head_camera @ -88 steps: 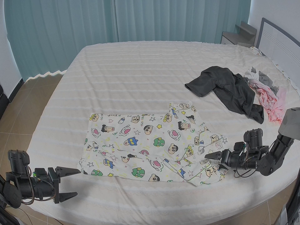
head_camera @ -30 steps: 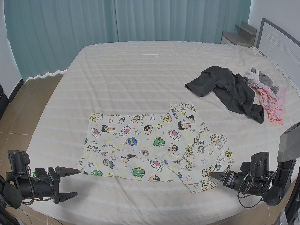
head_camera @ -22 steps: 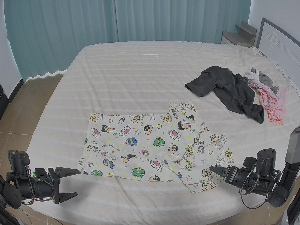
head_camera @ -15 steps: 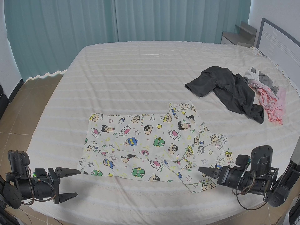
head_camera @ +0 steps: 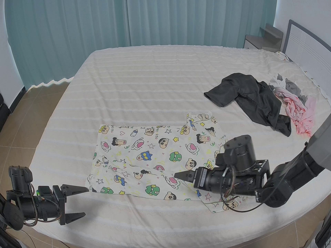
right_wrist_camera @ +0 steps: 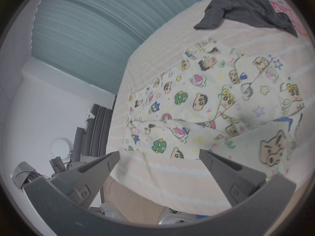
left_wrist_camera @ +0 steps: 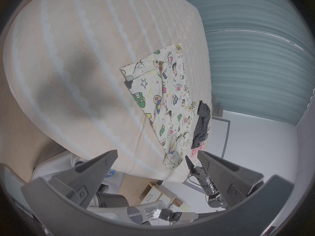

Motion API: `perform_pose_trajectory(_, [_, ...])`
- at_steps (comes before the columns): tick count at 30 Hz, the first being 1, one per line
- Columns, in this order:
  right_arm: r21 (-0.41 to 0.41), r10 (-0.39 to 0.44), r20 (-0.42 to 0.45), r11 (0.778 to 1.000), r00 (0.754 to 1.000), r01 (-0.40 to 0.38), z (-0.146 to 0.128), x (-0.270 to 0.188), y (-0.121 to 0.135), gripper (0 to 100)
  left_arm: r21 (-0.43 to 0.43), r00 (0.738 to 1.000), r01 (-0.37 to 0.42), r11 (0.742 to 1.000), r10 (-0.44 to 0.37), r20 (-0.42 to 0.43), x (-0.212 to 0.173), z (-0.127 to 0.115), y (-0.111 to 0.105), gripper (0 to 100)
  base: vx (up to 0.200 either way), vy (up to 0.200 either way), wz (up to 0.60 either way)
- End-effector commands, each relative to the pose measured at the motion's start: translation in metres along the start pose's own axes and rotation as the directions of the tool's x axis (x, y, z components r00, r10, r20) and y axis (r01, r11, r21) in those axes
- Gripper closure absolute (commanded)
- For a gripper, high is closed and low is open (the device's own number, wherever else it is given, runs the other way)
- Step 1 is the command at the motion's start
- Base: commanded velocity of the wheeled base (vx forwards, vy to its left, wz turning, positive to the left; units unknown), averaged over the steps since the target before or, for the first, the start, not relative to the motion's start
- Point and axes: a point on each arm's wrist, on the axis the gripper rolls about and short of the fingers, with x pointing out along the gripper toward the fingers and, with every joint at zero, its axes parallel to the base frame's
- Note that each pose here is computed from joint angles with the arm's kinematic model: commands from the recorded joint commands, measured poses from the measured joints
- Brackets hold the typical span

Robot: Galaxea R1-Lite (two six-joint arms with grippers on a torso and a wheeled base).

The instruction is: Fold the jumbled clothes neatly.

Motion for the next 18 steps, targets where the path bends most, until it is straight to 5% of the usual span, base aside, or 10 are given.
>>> perform_pose_trajectory(1, [-0.022,-0.055,-0.083,0.998,0.995,0.054,-0.018,0.047,0.007,0,0.000,1.000,0.001,1.000,-0.001,0.000,0.000,0.000,0.000,0,0.000,0.000,0.00])
perform_pose_trajectory(18, [-0.047,-0.215,-0.101,0.976,0.971,0.212,-0.025,0.098,-0.002,0,0.001,1.000,0.000,1.000,0.000,0.000,0.000,0.000,0.000,0,0.000,0.000,0.00])
